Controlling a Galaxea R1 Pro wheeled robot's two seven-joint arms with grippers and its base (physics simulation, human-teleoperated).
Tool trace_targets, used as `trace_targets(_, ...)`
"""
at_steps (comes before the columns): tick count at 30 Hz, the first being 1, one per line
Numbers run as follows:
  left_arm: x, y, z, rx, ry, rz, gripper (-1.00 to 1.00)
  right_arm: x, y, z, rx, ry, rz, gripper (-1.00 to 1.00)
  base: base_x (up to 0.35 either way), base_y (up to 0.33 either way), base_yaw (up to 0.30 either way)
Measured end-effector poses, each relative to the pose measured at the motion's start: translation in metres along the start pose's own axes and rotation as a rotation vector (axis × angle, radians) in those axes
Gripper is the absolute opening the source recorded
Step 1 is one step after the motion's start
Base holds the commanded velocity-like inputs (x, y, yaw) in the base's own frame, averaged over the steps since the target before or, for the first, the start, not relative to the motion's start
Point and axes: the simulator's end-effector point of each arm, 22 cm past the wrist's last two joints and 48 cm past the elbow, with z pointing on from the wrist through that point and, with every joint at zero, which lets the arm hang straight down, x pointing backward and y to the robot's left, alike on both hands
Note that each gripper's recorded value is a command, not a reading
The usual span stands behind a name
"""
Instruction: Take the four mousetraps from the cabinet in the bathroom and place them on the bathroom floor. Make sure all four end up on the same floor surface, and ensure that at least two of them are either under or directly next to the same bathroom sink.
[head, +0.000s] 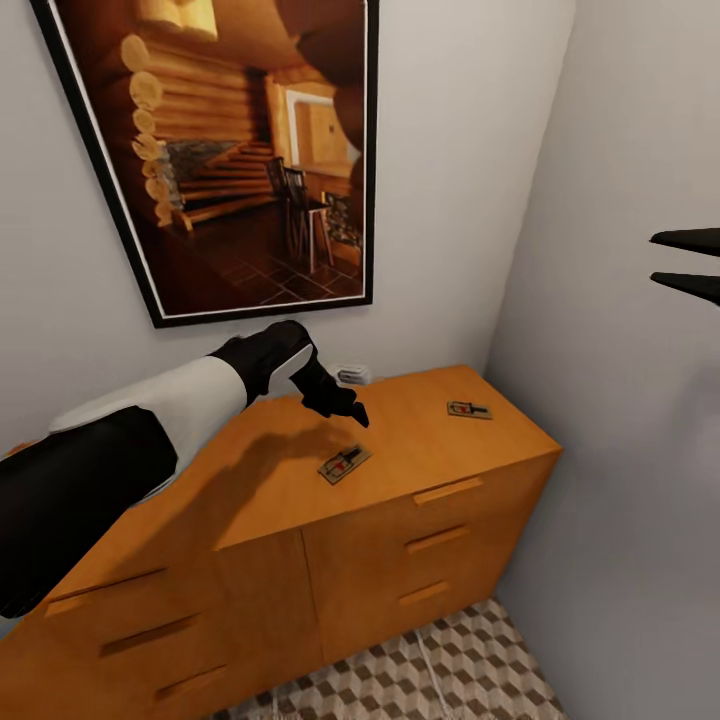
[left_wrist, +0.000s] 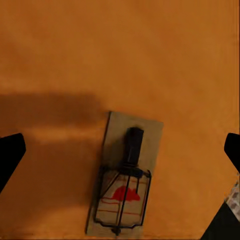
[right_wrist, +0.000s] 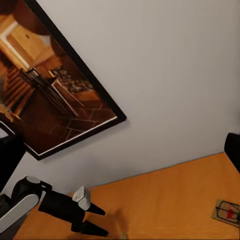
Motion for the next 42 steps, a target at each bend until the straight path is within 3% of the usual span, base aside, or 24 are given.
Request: trace_targets(42,0.0007,0.0032,-0.0003,-0.005,-0.003,-0.004,1.00,0.0002,0.0007,0.0000,-0.002,0.000,0.000,1.00,-0.023,0.000,0.000)
